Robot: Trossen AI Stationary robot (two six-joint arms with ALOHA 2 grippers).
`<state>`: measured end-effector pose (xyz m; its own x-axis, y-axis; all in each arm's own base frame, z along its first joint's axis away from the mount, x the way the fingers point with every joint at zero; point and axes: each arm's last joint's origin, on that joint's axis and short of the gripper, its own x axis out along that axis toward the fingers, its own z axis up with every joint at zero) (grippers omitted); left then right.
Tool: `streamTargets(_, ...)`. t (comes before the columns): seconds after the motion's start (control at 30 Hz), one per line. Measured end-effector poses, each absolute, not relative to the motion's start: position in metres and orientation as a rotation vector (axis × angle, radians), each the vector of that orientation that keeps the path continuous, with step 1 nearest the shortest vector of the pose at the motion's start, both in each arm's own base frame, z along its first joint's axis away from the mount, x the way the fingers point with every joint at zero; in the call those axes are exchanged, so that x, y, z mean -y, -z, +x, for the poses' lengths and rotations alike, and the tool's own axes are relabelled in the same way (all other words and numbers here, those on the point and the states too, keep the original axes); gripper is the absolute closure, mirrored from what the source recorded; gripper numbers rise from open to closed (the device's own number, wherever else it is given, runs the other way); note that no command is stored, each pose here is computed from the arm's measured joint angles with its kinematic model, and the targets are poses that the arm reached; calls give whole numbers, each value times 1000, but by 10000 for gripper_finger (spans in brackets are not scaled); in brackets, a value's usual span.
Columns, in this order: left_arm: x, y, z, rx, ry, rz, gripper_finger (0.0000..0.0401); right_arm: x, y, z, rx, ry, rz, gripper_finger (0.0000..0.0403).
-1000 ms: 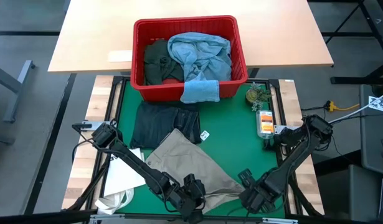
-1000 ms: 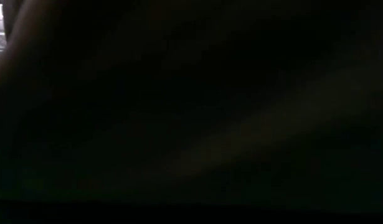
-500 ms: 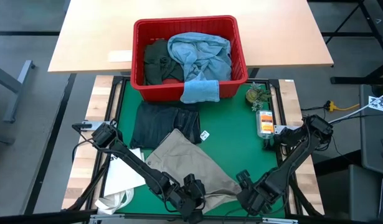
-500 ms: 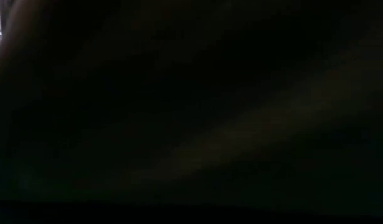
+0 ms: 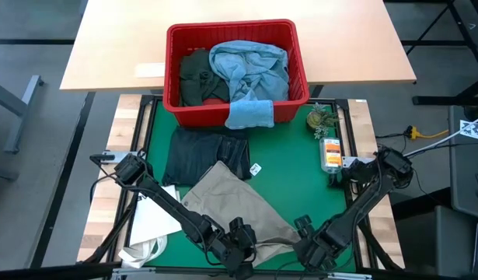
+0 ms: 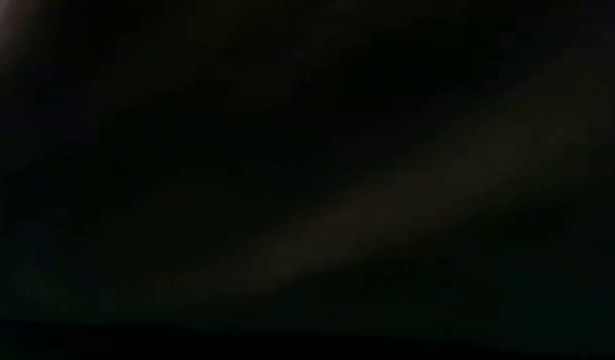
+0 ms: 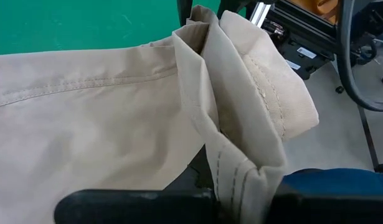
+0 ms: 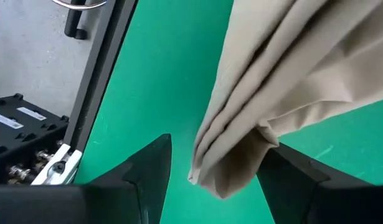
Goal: Fold Laundry from Bin
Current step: Fold the brown shorts
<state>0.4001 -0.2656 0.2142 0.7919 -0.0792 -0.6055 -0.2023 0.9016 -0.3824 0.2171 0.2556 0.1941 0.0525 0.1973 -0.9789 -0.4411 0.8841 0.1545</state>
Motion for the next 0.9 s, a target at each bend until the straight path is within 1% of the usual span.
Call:
streamTargets(0.13,265,-214,400,-657,-71,-450,399,-255,-194,218,-1431,-477,-217,186)
streamTargets(0.23,265,-214,400,-655,-74,-449,399,-255,-194,218,-1427,-468,-221,217)
streamTargets(0.3,265,-214,400,-654,-76,-448,399,-255,-194,218,-1427,-469,-221,257)
streamTargets(0.43,269,-215,397,-633,-97,-431,399,-254,-194,219,-1424,-476,-229,368)
streamTargets(0.47,271,-215,395,-626,-99,-422,399,-252,-195,220,-1419,-487,-240,384)
streamTargets(0.5,273,-216,394,-624,-96,-415,399,-252,-197,220,-1416,-494,-249,389)
streamTargets(0.6,283,-222,385,-602,-90,-396,399,-247,-208,228,-1417,-488,-270,375)
streamTargets(0.67,289,-226,378,-581,-102,-406,399,-242,-218,235,-1405,-491,-317,375)
streamTargets(0.8,301,-227,365,-539,-156,-413,399,-226,-247,259,-1319,-472,-449,396)
streamTargets(0.9,309,-229,355,-490,-219,-436,399,-211,-269,279,-1224,-444,-532,391)
